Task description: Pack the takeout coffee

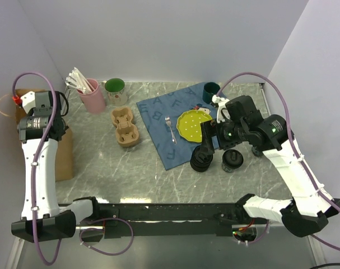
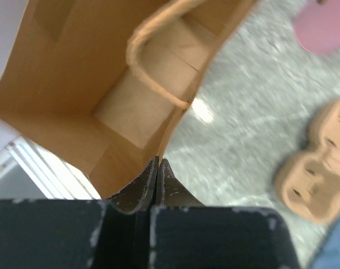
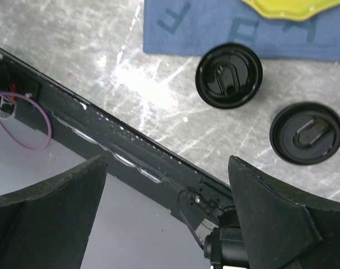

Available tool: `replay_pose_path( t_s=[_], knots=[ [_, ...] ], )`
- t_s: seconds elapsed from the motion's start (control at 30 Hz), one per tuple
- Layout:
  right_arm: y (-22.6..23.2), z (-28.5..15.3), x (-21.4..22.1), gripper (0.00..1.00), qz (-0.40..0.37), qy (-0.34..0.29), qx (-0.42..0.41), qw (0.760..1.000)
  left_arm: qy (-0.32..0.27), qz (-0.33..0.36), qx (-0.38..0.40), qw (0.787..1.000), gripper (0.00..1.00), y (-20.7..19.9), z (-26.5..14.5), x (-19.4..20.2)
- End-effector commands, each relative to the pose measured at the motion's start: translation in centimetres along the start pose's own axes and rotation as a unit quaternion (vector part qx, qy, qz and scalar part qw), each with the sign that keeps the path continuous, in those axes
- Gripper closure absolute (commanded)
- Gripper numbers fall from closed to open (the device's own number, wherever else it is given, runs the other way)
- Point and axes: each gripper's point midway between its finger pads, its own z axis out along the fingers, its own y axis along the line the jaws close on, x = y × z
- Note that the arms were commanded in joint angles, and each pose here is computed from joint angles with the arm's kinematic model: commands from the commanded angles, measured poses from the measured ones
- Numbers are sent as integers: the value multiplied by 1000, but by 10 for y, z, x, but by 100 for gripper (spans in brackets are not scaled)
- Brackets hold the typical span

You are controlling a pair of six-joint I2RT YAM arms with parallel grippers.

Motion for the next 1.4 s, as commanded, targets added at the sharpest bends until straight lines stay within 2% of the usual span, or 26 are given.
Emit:
replay_pose_path(
  t_s=[0.0,0.13,0.2,0.27,0.37,0.47,0.57,0.63,0.67,0.7,0.73,0.77,0.8,0.83,0.9,0.97,1.0,1.13,1.37],
  knots=[
    [5,-10,-16,4,-9,-23,-2,1000,26,-30,71,997,99,-12,-31,-1],
    [6,-9,-23,4,-12,-30,-1,999,40,-38,148,987,99,-24,-64,-4],
    [5,-8,-27,4,-11,-37,4,999,61,-60,204,975,99,-34,-83,6],
    [5,-7,-30,4,-9,-42,4,999,112,-74,249,959,99,-47,-94,28],
    [8,-5,-35,4,-4,-52,-5,999,161,-83,267,946,99,-52,-96,56],
    [14,0,-35,3,-5,-56,-24,998,163,-84,270,945,98,-48,-98,62],
    [38,6,-45,4,-29,-80,-90,992,170,-80,273,943,92,-49,-98,65],
    [73,-6,-71,5,-74,-161,-174,969,177,-76,278,941,89,-53,-98,66],
    [87,4,-64,5,-91,-164,-203,961,178,-73,279,941,89,-53,-98,66],
    [107,-7,-89,5,-115,-239,-232,936,174,-73,283,941,86,-54,-100,63],
    [117,-16,-93,6,-126,-272,-247,921,175,-70,285,940,84,-55,-101,62],
    [123,-6,-88,6,-124,-276,-259,917,175,-67,288,939,81,-56,-101,61],
    [141,-10,-90,7,-133,-295,-281,904,171,-65,296,938,72,-58,-105,57],
    [148,-12,-105,8,-128,-328,-284,892,173,-62,301,936,68,-60,-106,56],
    [167,6,-107,9,-121,-322,-298,891,160,-61,314,934,56,-62,-113,46],
    [179,10,-117,11,-132,-342,-292,883,154,-60,319,933,50,-64,-116,40],
    [186,25,-118,11,-140,-333,-287,887,144,-61,326,932,47,-66,-120,33],
    [220,41,-120,13,-177,-330,-282,883,136,-44,333,932,46,-70,-121,24],
    [283,64,-121,19,-238,-354,-318,847,136,-30,329,934,44,-70,-116,25]
  ],
)
